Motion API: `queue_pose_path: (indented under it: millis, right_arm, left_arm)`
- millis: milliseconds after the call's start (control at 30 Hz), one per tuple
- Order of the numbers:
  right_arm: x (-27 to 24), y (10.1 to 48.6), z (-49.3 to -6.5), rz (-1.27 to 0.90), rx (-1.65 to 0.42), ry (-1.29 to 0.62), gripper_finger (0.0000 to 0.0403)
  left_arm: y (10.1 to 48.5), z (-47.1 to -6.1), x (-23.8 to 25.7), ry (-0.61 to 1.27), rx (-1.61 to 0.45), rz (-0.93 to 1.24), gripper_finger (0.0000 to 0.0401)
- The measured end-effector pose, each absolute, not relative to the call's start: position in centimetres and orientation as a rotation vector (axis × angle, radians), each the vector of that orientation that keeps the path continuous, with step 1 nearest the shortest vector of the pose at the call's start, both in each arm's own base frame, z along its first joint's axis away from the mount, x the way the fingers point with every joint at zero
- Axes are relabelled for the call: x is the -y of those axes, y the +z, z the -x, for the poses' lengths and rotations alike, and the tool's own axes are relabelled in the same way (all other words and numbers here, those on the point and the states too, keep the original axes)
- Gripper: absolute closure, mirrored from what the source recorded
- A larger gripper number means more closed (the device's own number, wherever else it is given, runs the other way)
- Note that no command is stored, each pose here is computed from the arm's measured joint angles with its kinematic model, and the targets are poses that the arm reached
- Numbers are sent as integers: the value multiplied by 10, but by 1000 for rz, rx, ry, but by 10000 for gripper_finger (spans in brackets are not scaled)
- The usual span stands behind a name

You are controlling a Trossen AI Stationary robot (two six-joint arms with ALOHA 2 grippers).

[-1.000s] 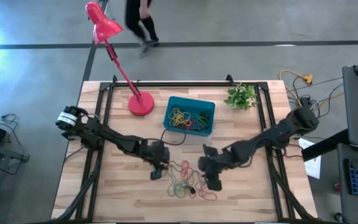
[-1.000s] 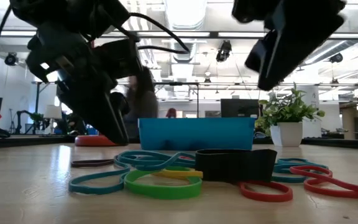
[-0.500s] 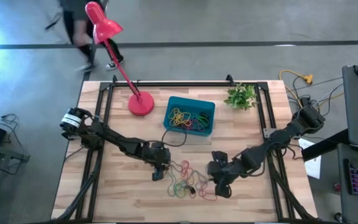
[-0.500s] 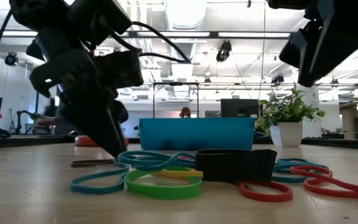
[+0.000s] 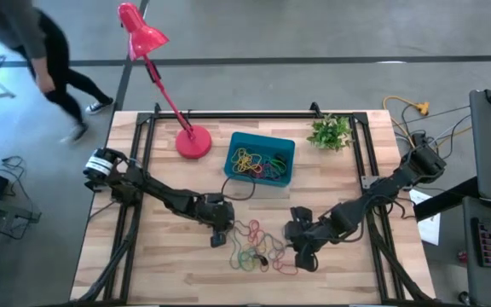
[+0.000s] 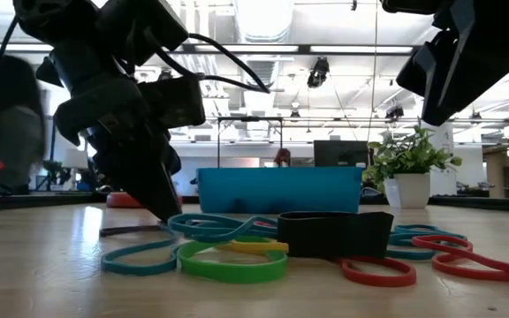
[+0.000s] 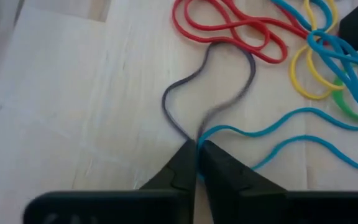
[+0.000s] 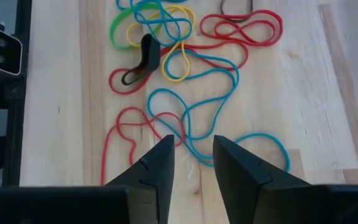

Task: Pick and place rubber bands into bin
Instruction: Put the blue rubber band into the blue bin

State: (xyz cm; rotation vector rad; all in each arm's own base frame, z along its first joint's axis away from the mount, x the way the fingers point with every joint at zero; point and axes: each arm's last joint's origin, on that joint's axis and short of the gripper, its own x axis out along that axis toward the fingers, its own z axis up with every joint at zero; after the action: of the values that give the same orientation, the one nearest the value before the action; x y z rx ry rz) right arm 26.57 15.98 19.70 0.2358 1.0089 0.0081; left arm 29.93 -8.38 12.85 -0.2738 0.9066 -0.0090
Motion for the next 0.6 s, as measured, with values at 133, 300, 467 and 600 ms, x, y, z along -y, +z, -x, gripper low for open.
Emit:
queue_pose_path:
  millis: [133,300,467,600]
  right_arm:
    - [-160,197,-266,-225,-1011,12,303]
    - [-160,197,-266,-221,-1011,15,303]
    - [-160,197,-266,-219,-1011,13,303]
    - [-159,196,-266,-208,-996,-10,303]
  left_arm:
    - [131,-300,84,-9,-906,273,394]
    - [148,-305,85,-28,-845,276,400]
    - [172,-302,84,-54,-772,282,400]
    - [188,-297,82,-64,-720,273,401]
